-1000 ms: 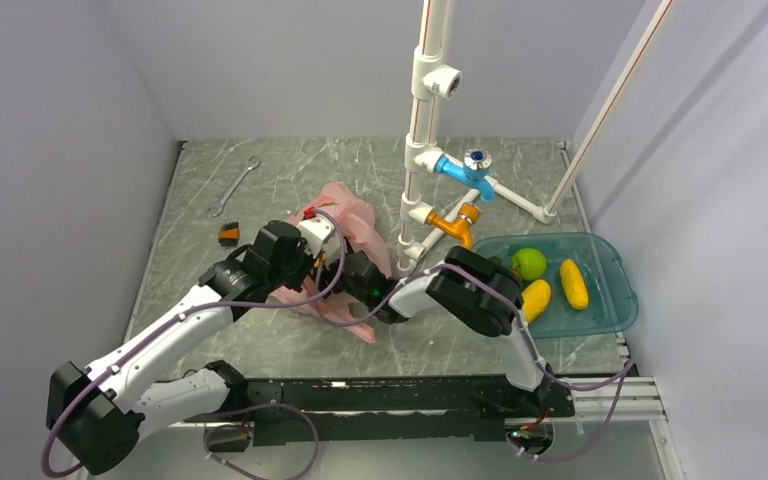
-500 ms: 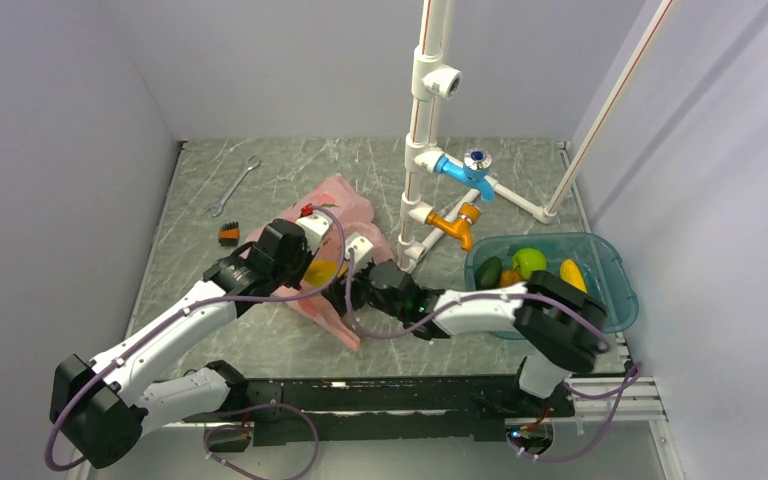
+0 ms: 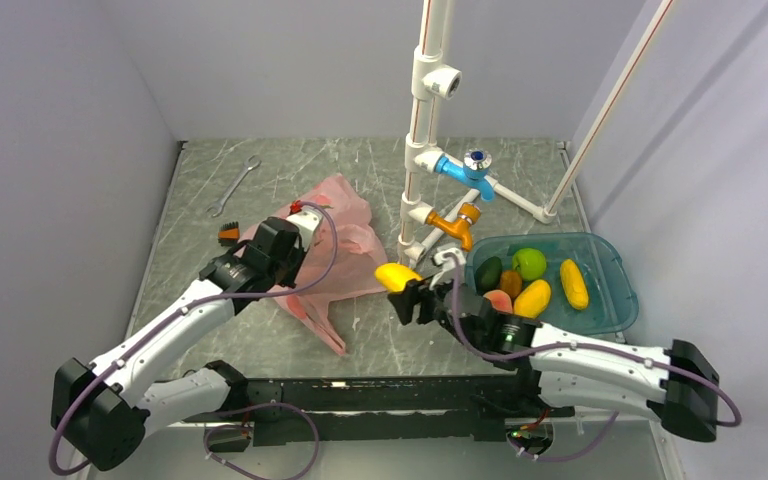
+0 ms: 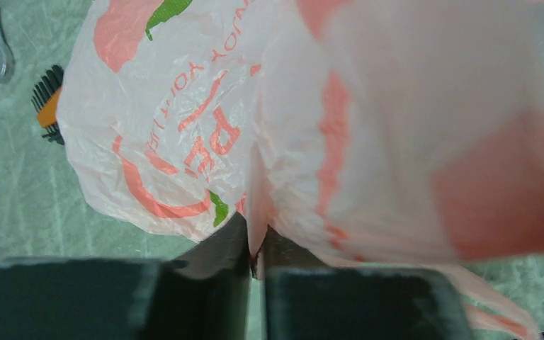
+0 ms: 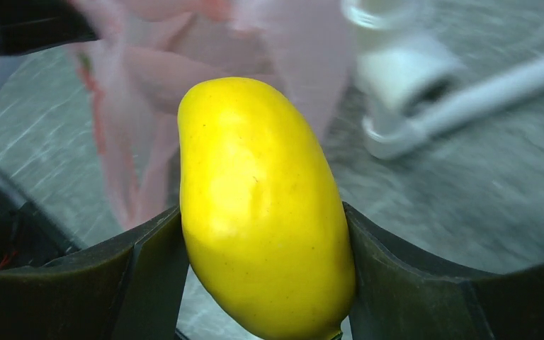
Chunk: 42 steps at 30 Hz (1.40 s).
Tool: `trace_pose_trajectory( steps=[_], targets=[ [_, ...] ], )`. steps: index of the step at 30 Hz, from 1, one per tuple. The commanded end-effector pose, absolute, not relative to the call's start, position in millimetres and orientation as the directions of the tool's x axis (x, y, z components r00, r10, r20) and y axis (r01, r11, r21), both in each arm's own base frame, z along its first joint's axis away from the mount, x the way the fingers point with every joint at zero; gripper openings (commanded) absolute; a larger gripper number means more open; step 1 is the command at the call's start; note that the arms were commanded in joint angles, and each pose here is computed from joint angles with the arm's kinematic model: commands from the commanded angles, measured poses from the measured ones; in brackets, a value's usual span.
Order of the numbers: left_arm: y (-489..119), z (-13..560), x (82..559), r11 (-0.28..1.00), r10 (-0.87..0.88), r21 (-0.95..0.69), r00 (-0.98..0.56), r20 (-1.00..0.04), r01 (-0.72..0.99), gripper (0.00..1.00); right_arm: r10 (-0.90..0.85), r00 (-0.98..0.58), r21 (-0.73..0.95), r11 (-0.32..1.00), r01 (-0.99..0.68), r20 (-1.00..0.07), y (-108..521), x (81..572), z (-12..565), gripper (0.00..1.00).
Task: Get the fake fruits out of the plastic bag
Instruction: Take out the fake fruit from the plastic bag, then place the plastic bag at the center of the board, then place the fake fruit in the bin.
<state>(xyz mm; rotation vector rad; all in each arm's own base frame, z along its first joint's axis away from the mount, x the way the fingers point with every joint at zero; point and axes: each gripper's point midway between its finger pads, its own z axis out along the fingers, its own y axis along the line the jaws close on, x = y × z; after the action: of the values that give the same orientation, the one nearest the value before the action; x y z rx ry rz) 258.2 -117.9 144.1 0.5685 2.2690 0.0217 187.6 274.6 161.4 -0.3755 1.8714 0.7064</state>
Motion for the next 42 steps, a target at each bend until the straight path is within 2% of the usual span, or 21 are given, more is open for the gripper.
trace_pose_trajectory(
  steps=[1,3,8,10,15,19,23,28,31,37,38,42],
  targets=[
    [-122.6,168.3,263.2,0.912,0.360,0.158,-0.554,-0.751,0.379,0.23,0.161,-0.459,0.299,0.921,-0.248,-0.874,202.8,197.5,133.7,0.00],
    [-124.3,171.1,262.2,0.910,0.356,0.149,-0.544,-0.760,0.388,0.37,0.191,-0.466,0.301,0.938,-0.173,-0.864,185.1,197.5,128.9,0.00],
    [-132.7,190.1,255.8,0.896,0.319,0.104,-0.465,-0.826,0.431,0.62,0.295,-0.466,0.322,0.947,0.024,-0.834,142.1,192.0,119.9,0.00],
    [-135.1,204.4,252.0,0.892,0.284,0.082,-0.409,-0.867,0.444,0.68,0.339,-0.450,0.348,0.935,0.067,-0.826,131.5,190.6,123.1,0.00],
    [-125.8,228.0,244.8,0.906,0.215,0.074,-0.303,-0.929,0.417,0.77,0.347,-0.459,0.394,0.919,-0.007,-0.818,138.0,185.3,136.4,0.00],
    [-116.4,232.7,245.5,0.925,0.202,0.081,-0.300,-0.932,0.371,0.79,0.504,-0.392,0.446,0.864,0.235,-0.769,94.4,179.5,136.3,0.00],
    [-107.4,240.8,245.2,0.941,0.180,0.084,-0.275,-0.945,0.328,0.79,0.553,-0.286,0.460,0.823,0.334,-0.783,65.7,181.6,144.6,0.00],
    [-97.9,254.7,239.9,0.953,0.139,0.072,-0.215,-0.967,0.294,0.80,0.522,-0.197,0.402,0.804,0.439,-0.830,42.2,191.2,156.7,0.00],
    [-90.4,264.7,235.2,0.961,0.107,0.058,-0.169,-0.980,0.270,0.81,0.483,-0.195,0.338,0.798,0.499,-0.853,33.7,205.8,161.2,0.00],
    [-80.3,278.4,227.0,0.969,0.059,0.032,-0.103,-0.993,0.243,0.82,0.508,-0.177,0.320,0.738,0.594,-0.843,-9.5,242.6,163.8,0.01],
    [-79.2,279.5,226.1,0.970,0.055,0.030,-0.098,-0.994,0.240,0.82,0.527,-0.158,0.325,0.705,0.630,-0.835,-23.7,244.8,161.1,0.02],
    [-76.1,285.1,222.3,0.972,0.034,0.016,-0.071,-0.997,0.236,0.83,0.610,-0.075,0.376,0.575,0.727,-0.789,-74.6,250.3,141.7,0.18]
  ],
)
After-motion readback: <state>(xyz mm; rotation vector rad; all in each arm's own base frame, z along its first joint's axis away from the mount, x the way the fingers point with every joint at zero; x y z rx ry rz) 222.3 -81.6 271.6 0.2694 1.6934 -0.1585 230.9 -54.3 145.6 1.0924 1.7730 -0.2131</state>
